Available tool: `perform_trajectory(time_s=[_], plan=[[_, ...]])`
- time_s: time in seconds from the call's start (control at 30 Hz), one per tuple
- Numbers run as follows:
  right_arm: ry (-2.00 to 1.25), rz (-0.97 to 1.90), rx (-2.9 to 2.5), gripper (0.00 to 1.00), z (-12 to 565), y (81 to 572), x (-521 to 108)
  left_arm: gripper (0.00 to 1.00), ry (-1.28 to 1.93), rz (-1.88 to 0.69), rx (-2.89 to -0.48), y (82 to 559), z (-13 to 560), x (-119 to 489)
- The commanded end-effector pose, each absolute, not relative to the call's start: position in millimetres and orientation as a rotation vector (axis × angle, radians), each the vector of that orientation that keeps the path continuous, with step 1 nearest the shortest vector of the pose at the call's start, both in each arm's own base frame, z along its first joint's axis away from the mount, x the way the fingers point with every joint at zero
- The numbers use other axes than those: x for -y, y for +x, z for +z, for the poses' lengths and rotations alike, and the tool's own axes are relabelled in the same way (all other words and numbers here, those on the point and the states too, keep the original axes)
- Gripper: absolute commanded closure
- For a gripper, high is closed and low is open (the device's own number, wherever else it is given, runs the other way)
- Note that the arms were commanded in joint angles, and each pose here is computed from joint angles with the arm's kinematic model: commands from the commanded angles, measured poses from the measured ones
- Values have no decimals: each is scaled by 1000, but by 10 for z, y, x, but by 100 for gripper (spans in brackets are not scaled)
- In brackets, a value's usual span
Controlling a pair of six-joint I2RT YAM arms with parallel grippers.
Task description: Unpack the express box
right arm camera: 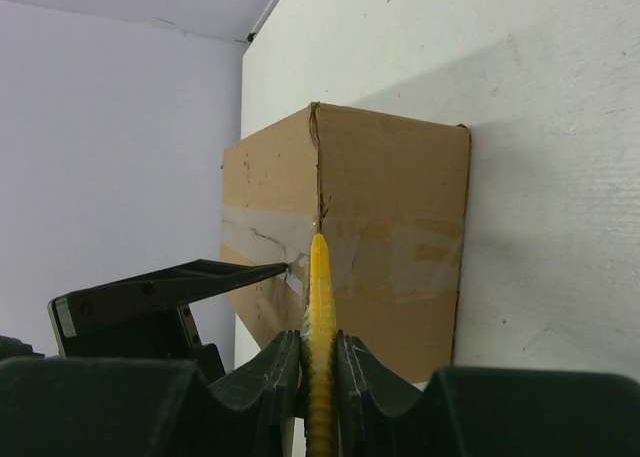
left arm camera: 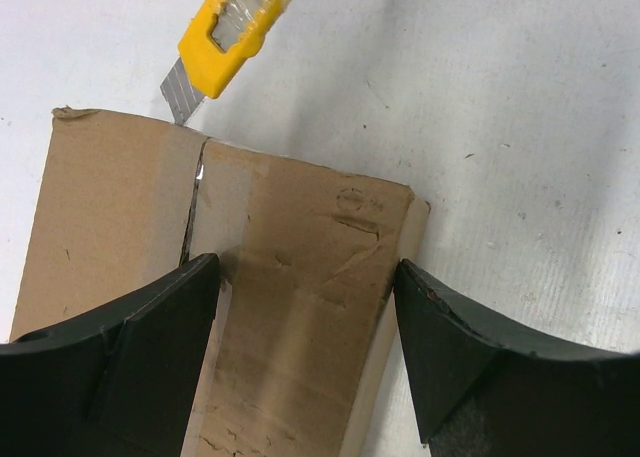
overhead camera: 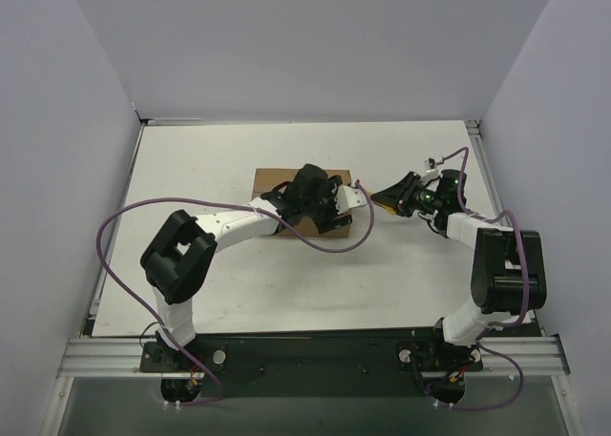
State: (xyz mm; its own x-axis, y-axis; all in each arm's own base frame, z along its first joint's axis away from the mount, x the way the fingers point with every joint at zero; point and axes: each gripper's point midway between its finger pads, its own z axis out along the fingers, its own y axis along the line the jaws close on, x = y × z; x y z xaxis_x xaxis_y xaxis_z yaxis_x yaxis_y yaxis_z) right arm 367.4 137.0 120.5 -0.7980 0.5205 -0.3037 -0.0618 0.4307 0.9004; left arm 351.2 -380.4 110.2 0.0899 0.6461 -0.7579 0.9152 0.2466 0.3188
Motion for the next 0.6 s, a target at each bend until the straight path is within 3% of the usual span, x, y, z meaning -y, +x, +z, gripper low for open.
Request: perform_trajectory(time_s=[0.0, 0.57], plan=[[239, 1441, -2150, 100, 1361, 3433, -1518, 21, 1439, -340, -1627, 3708, 1135, 3845], [171, 1474, -2239, 100, 1257, 3117, -1583, 21, 1406, -284, -1646, 3820, 1107, 3814]])
